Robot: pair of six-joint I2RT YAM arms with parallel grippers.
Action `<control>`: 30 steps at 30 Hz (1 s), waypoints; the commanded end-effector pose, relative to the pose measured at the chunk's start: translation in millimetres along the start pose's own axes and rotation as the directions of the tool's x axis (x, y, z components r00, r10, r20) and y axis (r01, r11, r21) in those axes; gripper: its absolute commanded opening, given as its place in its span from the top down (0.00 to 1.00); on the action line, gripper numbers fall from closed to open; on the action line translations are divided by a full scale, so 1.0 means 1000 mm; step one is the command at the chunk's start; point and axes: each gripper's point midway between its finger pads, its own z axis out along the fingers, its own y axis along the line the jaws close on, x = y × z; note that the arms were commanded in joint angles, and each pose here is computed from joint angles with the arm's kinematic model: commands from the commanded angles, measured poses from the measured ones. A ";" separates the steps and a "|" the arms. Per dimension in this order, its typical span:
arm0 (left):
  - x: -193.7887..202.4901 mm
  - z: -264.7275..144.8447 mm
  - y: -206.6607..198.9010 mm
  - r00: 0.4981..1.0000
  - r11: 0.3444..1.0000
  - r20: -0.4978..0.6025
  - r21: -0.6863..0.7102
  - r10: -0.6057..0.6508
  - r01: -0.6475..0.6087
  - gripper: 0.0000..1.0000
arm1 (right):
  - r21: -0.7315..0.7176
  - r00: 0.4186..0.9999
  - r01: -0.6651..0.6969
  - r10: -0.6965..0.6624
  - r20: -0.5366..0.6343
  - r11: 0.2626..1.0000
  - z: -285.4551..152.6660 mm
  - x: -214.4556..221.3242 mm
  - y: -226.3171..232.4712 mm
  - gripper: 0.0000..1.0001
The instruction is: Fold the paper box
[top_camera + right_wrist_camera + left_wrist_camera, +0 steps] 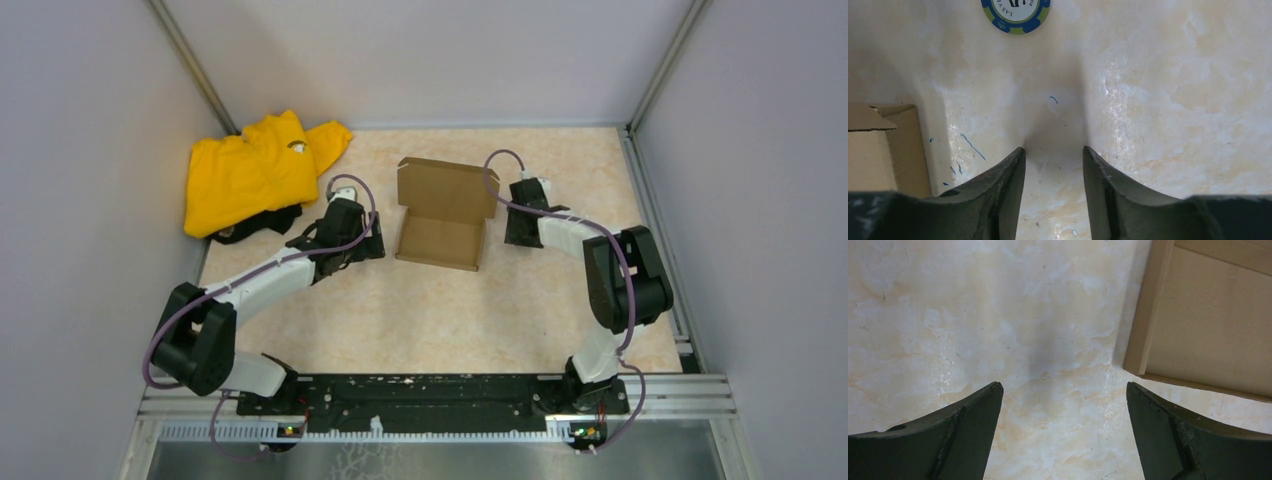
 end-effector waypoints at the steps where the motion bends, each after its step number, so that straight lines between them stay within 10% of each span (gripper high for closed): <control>1: -0.009 -0.002 -0.004 0.999 1.000 0.028 0.023 -0.018 0.017 0.01 | -0.002 1.000 0.008 -0.008 0.020 1.000 -0.009 -0.008 0.002 0.47; 30: -0.012 0.009 -0.001 1.000 1.000 0.021 -0.009 0.005 -0.005 0.01 | -0.012 0.998 0.047 -0.047 -0.028 0.999 0.058 -0.054 0.020 0.42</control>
